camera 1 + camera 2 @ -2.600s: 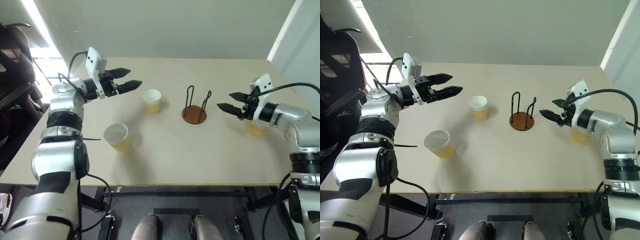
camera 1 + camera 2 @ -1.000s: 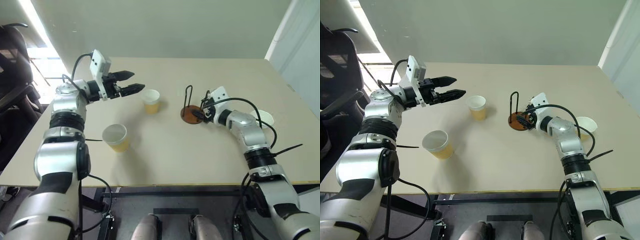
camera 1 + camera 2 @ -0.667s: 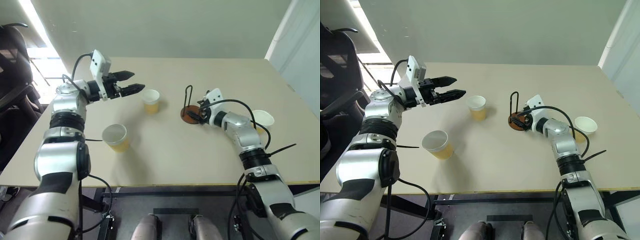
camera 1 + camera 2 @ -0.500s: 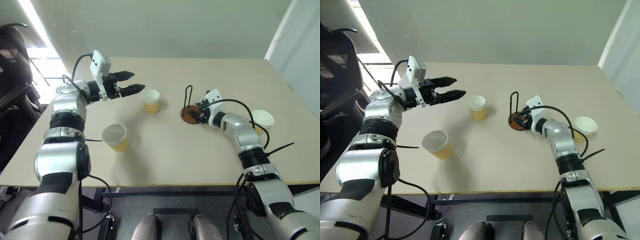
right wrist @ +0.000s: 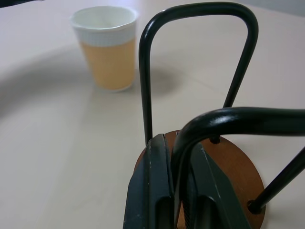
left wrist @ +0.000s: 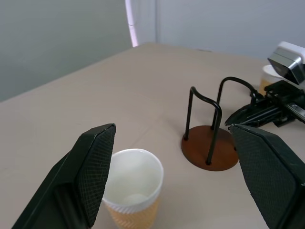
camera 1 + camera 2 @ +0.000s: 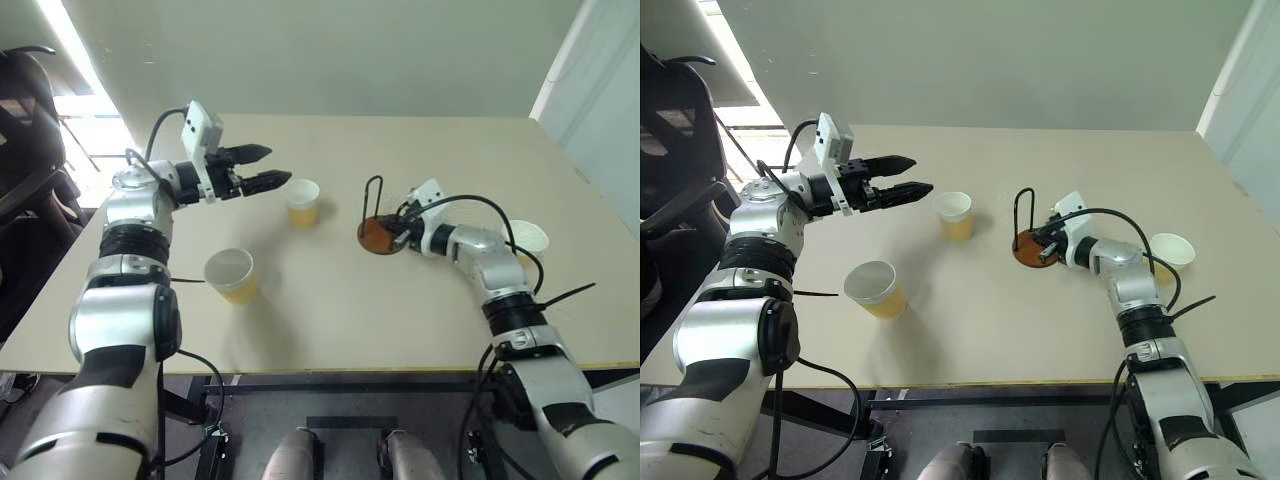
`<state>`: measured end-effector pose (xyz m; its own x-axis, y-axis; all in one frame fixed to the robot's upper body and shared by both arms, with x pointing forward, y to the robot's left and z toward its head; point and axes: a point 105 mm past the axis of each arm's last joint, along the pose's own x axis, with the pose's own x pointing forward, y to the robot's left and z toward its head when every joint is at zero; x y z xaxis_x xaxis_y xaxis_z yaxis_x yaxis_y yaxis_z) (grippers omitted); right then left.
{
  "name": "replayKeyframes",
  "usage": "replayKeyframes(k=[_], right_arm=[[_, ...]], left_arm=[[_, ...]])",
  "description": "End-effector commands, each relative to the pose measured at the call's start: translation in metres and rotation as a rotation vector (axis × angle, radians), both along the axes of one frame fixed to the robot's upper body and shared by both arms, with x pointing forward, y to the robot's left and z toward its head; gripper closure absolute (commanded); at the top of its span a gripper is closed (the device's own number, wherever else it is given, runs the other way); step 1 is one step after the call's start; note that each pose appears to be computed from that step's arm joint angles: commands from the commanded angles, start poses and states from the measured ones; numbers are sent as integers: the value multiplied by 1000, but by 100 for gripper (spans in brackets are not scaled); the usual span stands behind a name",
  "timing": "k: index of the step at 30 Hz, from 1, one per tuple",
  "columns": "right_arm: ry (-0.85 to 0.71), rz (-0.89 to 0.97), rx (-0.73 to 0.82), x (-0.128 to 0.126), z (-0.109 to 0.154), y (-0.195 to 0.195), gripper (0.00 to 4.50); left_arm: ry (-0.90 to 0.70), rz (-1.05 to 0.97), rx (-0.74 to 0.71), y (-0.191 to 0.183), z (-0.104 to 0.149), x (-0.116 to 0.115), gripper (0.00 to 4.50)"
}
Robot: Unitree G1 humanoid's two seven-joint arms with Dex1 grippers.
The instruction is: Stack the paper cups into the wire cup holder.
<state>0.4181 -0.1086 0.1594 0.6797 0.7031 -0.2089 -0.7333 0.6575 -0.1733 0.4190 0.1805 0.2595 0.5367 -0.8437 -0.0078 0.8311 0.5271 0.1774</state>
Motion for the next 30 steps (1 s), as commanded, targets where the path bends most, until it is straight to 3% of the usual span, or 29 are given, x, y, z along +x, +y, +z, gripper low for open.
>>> replayKeyframes(k=[1, 6, 30], right_arm=[[-21, 129, -20, -11, 19, 10, 449], [-8, 227, -60, -18, 30, 10, 449], [37, 421, -137, -40, 28, 15, 449]], left_arm=[[-6, -70, 54, 0, 4, -9, 38], [27, -150, 197, 0, -12, -19, 38], [31, -164, 170, -5, -7, -18, 38]])
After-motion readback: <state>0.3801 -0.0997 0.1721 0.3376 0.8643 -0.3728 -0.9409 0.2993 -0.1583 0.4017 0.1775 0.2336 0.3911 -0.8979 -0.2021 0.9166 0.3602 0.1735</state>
